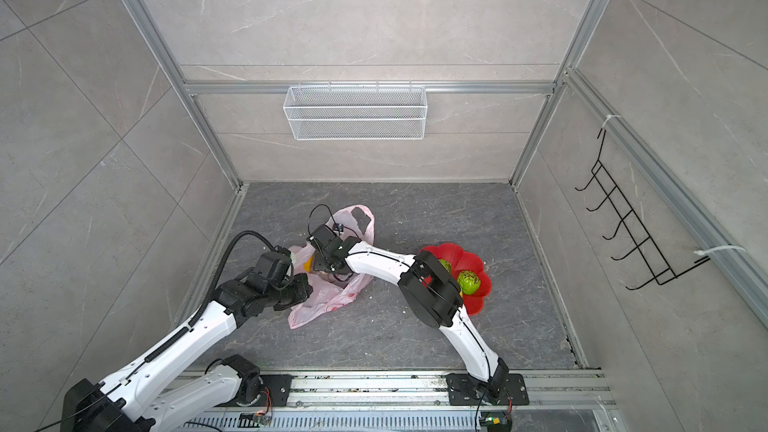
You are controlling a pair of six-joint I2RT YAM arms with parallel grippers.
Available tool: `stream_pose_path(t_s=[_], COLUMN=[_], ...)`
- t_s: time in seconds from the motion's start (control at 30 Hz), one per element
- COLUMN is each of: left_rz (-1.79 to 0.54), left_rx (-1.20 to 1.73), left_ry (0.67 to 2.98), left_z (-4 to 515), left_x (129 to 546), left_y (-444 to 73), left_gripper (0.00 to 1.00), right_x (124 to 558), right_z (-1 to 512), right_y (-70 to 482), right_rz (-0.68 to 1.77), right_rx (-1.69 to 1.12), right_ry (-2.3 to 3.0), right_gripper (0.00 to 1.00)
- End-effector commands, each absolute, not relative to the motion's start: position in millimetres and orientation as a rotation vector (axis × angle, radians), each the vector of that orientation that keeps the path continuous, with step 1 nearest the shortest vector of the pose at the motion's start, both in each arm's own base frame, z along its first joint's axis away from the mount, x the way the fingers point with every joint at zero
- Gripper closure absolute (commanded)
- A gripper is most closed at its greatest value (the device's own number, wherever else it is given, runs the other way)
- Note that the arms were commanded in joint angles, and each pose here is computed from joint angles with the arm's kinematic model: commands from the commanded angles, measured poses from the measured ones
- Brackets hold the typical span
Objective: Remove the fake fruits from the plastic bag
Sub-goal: 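Close the right gripper on the pale bun inside the bag, then lift the pale bun out of the bag and carry it over the red plate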
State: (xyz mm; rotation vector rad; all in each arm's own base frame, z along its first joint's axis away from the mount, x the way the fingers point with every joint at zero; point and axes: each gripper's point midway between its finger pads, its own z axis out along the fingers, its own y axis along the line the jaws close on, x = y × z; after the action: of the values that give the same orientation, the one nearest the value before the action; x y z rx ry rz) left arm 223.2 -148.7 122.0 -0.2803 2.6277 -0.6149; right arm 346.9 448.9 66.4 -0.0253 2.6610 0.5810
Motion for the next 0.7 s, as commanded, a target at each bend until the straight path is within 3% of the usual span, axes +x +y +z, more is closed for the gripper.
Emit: stream_pose_path(t_s=[0.0, 0.67], left_rz=[-0.611, -0.598], left_rx=[-0.275, -0.307], left_ry=[2.533, 2.458], left_z=[144, 158], left_x=[241, 260], left_y=[-149, -149], left_gripper=[1.00, 1.00], right_x=[337, 281], right_z=[98, 163], right_y=[445, 412], right_rz=[0.608, 0.668], right_rx=[-0.136, -0.441], right_ry=[2.639, 2.682], right_gripper=[0.56, 0.58])
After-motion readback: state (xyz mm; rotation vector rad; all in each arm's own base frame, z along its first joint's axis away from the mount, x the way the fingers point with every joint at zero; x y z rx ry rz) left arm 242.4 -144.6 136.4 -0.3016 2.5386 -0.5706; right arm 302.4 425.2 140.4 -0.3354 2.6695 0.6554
